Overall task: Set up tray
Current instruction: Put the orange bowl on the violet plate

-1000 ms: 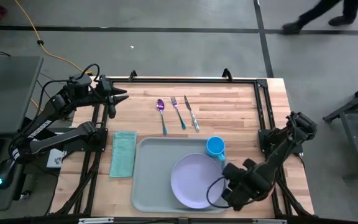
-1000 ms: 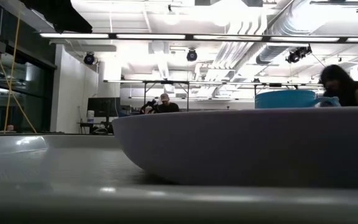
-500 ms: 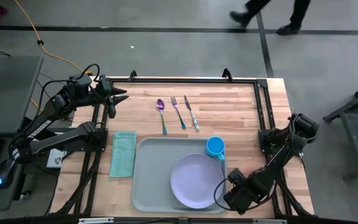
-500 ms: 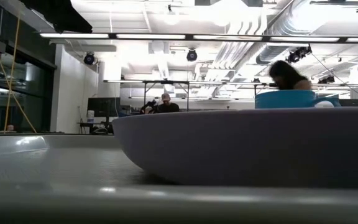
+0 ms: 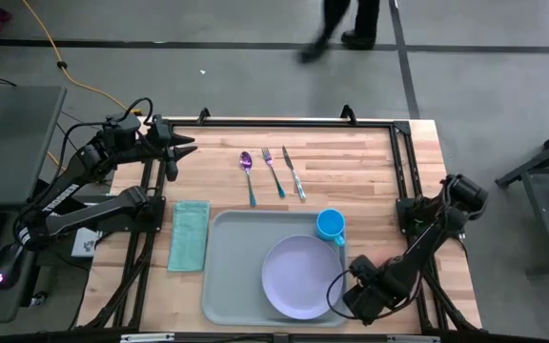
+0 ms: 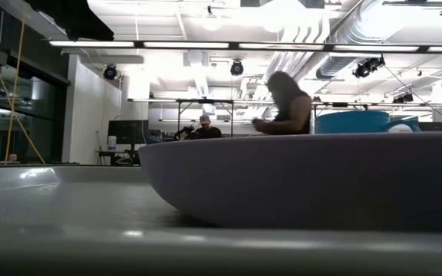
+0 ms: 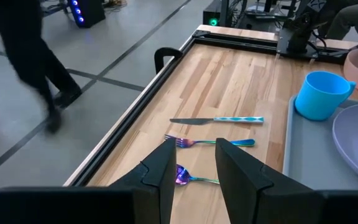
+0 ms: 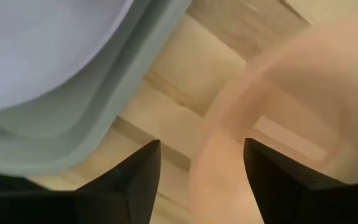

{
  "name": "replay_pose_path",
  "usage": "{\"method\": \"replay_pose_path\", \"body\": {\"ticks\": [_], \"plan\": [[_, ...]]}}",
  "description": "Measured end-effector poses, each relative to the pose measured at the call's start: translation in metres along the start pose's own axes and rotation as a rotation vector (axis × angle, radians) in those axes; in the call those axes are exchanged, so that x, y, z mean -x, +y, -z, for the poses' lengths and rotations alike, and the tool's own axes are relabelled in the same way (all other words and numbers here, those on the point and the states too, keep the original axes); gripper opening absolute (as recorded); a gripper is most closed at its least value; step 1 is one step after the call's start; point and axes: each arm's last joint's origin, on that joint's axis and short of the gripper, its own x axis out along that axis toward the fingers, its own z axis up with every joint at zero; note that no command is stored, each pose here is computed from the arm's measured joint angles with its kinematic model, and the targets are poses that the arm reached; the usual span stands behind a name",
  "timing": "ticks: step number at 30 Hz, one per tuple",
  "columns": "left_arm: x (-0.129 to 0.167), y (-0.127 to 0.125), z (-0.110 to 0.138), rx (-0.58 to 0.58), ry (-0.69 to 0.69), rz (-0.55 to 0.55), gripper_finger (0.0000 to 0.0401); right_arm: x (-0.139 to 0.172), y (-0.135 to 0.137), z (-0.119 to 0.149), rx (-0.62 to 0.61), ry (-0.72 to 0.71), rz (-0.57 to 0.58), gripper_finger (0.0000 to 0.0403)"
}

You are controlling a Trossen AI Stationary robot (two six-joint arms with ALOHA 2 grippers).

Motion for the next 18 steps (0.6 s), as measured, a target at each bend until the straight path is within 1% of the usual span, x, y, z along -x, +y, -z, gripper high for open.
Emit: {"method": "replay_pose_path", "body": {"ticks": [4, 7, 10, 12, 14, 18], "plan": [[0.0, 0.0, 0.0, 0.0, -0.001, 0.0, 0.0144, -0.008, 0.002, -0.004, -0.011, -0.008, 0.013, 0.0196], [0.0, 0.0, 0.0, 0.003, -0.001, -0.001, 0.0144, -0.021, -0.001, -0.007, -0.031, 0.031, 0.004, 0.0182], [0.0, 0.0, 0.0, 0.003, -0.001, -0.002, 0.0144, -0.031, -0.005, -0.008, -0.053, 0.072, 0.012, 0.0159], [0.0, 0.0, 0.0, 0.009, -0.001, -0.002, 0.0144, -0.036, -0.009, -0.008, -0.062, 0.095, 0.025, 0.0136], [0.0, 0.0, 0.0, 0.01, -0.002, -0.003, 0.0144, -0.038, -0.011, -0.008, -0.062, 0.113, 0.032, 0.0105], [0.0, 0.0, -0.001, 0.009, -0.006, -0.003, 0.0144, -0.033, -0.011, -0.008, -0.039, 0.128, 0.007, 0.0023]]}}
